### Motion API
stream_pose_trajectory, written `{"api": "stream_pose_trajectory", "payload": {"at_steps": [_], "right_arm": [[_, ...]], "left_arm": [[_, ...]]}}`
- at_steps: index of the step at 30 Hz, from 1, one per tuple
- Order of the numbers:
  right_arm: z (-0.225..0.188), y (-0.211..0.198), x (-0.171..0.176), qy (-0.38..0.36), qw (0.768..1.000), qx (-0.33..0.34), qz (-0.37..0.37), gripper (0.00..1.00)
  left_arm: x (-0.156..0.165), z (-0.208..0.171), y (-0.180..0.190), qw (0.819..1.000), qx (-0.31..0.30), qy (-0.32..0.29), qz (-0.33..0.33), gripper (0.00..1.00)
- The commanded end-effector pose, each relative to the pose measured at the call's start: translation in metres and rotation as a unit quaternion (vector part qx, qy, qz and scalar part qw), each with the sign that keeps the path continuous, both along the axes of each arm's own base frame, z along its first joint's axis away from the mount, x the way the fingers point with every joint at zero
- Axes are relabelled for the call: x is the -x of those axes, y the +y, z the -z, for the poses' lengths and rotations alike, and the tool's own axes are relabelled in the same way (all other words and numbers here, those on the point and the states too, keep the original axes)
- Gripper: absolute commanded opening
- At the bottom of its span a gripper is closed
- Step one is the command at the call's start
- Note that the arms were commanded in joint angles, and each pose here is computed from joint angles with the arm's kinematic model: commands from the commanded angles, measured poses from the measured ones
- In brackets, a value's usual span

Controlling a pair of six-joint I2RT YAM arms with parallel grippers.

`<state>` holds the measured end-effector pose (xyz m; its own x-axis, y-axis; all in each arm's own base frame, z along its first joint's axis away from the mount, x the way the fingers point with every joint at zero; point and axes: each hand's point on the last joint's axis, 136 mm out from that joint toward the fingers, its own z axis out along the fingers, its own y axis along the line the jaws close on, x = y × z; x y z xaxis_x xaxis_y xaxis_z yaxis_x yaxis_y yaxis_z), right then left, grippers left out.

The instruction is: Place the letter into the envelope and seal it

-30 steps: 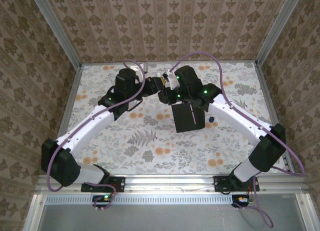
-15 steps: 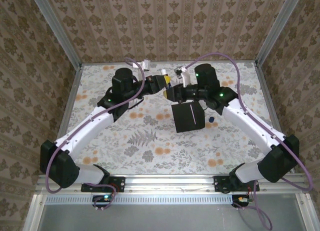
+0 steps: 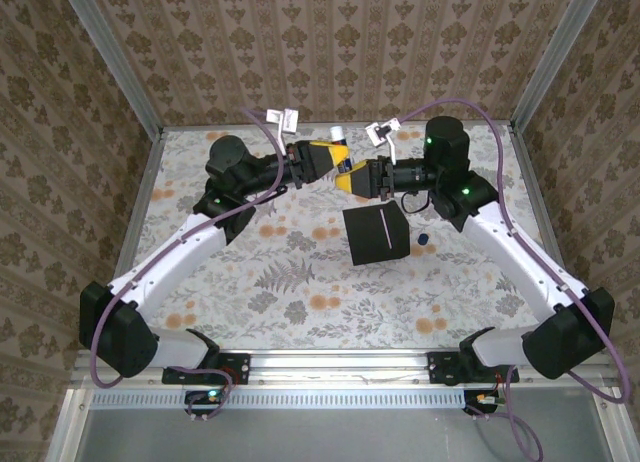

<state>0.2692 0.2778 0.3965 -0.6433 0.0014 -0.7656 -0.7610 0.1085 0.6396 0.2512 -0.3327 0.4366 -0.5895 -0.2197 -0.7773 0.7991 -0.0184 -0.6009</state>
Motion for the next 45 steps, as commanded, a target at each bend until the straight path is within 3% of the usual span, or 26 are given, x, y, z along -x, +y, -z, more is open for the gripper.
{"api": "stream_pose_trajectory", "payload": {"at_steps": [1, 8, 11, 14, 20, 27, 34, 45], "right_arm": [[-0.068, -0.014, 0.035, -0.094, 0.993, -0.052, -0.041, 0.22], [-0.071, -0.016, 0.037, -0.098, 0.993, -0.048, -0.039, 0.23], [-0.056, -0.018, 0.023, -0.083, 0.996, -0.018, -0.005, 0.27], [-0.027, -0.027, 0.0, -0.05, 0.996, 0.048, 0.058, 0.39], [0.034, -0.054, -0.036, 0.007, 0.968, 0.181, 0.176, 0.63], [0.084, -0.055, -0.06, 0.018, 0.919, 0.3, 0.256, 0.76], [0.111, -0.017, -0.069, 0.009, 0.908, 0.34, 0.245, 0.78], [0.105, 0.011, -0.071, -0.007, 0.925, 0.304, 0.227, 0.77]], "left_arm": [[0.025, 0.006, -0.004, 0.996, -0.007, -0.02, 0.086, 0.01], [0.029, 0.008, -0.006, 0.994, -0.003, -0.02, 0.108, 0.04], [0.012, 0.018, -0.004, 0.996, -0.018, 0.004, 0.082, 0.03], [-0.019, 0.034, 0.01, 0.998, -0.036, 0.041, 0.024, 0.0], [-0.075, 0.069, 0.048, 0.983, -0.091, 0.112, -0.113, 0.0], [-0.082, 0.097, 0.053, 0.949, -0.2, 0.118, -0.213, 0.0], [-0.076, 0.098, 0.042, 0.94, -0.224, 0.113, -0.233, 0.0], [-0.072, 0.105, 0.03, 0.944, -0.223, 0.123, -0.21, 0.0]]}}
